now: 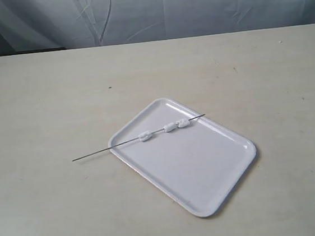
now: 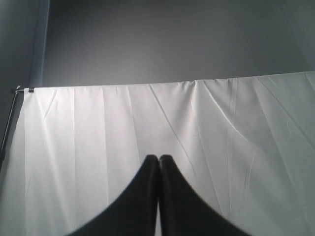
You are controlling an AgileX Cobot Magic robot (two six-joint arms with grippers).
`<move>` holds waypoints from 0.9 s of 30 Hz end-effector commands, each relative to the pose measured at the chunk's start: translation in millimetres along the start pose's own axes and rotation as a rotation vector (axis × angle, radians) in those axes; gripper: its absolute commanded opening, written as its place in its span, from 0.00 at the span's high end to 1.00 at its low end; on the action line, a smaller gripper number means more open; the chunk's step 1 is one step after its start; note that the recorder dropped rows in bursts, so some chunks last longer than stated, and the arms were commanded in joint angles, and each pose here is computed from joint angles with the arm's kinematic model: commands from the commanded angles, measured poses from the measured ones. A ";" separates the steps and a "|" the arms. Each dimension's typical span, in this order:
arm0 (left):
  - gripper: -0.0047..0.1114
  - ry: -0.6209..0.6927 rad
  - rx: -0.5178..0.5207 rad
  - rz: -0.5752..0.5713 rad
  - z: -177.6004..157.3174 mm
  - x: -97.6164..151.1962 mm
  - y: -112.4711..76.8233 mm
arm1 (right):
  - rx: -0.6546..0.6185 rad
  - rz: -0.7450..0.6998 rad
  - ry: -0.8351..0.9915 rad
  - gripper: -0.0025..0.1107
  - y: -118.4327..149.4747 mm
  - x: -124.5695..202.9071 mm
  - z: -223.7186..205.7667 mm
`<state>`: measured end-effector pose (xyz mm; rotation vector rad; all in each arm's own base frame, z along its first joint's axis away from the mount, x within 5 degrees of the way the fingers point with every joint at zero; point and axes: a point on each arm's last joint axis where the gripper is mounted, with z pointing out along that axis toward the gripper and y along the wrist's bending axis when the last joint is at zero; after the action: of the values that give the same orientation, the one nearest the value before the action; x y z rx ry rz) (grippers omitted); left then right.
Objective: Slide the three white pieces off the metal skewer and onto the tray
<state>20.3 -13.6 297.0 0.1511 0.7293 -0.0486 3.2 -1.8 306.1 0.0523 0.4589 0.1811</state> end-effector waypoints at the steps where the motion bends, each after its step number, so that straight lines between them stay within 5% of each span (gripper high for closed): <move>1: 0.86 0.015 0.106 0.145 19.6 -16.3 -6.2 | -0.024 -0.010 0.122 0.59 8.4 -21.5 34.9; 6: 0.60 0.173 0.372 0.326 61.2 -11.8 -19.1 | -0.012 -0.106 0.459 0.56 11.4 -36.7 92.6; 10: 0.53 0.428 0.502 0.286 94.1 10.8 -19.5 | -0.024 -0.079 0.684 0.56 12.6 -31.3 136.0; 13: 0.53 0.680 0.591 0.269 118.1 43.2 -18.4 | -0.036 -0.097 0.909 0.56 13.4 -2.5 166.7; 15: 0.53 0.794 0.588 0.127 133.6 65.0 -20.9 | -0.057 -0.126 1.082 0.56 15.0 22.9 182.2; 21: 0.53 0.999 0.704 -0.073 146.5 128.6 -39.3 | -0.180 -0.189 1.549 0.56 25.4 109.5 189.6; 27: 0.53 1.199 0.751 -0.152 133.1 187.6 -54.7 | -0.331 -0.124 1.821 0.69 45.2 192.9 165.7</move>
<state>231.9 -79.7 280.7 0.8786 1.8308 -0.3647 220.0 63.3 394.9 -0.4496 2.1395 0.0826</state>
